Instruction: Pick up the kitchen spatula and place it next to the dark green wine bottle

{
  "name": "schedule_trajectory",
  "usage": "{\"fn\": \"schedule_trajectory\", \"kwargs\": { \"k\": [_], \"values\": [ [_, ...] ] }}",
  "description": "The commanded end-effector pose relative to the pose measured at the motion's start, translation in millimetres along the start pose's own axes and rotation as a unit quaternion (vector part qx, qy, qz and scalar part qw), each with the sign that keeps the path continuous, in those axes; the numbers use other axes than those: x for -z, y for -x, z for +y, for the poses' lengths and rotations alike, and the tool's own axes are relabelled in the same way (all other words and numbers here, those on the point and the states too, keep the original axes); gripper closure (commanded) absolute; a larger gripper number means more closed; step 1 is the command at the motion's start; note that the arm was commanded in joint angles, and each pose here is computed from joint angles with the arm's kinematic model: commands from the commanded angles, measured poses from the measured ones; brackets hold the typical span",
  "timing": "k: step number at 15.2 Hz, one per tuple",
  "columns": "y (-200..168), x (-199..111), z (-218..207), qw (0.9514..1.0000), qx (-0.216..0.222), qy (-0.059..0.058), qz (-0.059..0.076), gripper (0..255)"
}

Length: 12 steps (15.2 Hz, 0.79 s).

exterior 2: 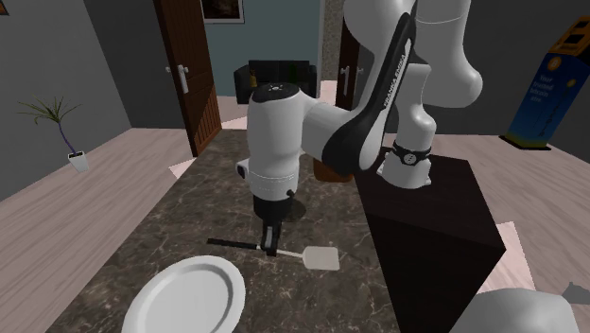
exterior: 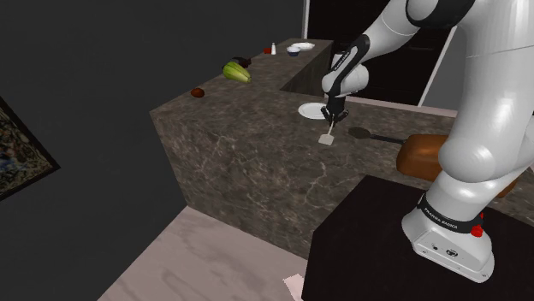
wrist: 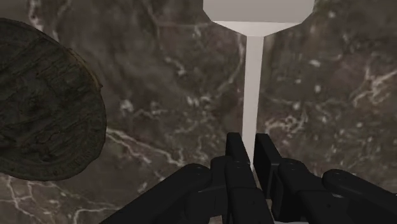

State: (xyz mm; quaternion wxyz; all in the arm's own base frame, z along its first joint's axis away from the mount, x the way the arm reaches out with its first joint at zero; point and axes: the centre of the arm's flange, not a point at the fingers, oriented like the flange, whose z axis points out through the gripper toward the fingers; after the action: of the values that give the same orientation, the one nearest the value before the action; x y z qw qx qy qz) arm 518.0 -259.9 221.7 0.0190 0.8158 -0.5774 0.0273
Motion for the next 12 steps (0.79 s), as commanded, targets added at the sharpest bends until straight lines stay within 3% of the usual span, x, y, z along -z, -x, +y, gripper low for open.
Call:
{"fn": "schedule_trajectory", "kwargs": {
  "k": [1,12],
  "values": [
    [0,10,1,1.0000,0.000,0.000,0.000,255],
    [-4,68,0,1.0000,0.000,0.000,0.000,255]
  ]
}}
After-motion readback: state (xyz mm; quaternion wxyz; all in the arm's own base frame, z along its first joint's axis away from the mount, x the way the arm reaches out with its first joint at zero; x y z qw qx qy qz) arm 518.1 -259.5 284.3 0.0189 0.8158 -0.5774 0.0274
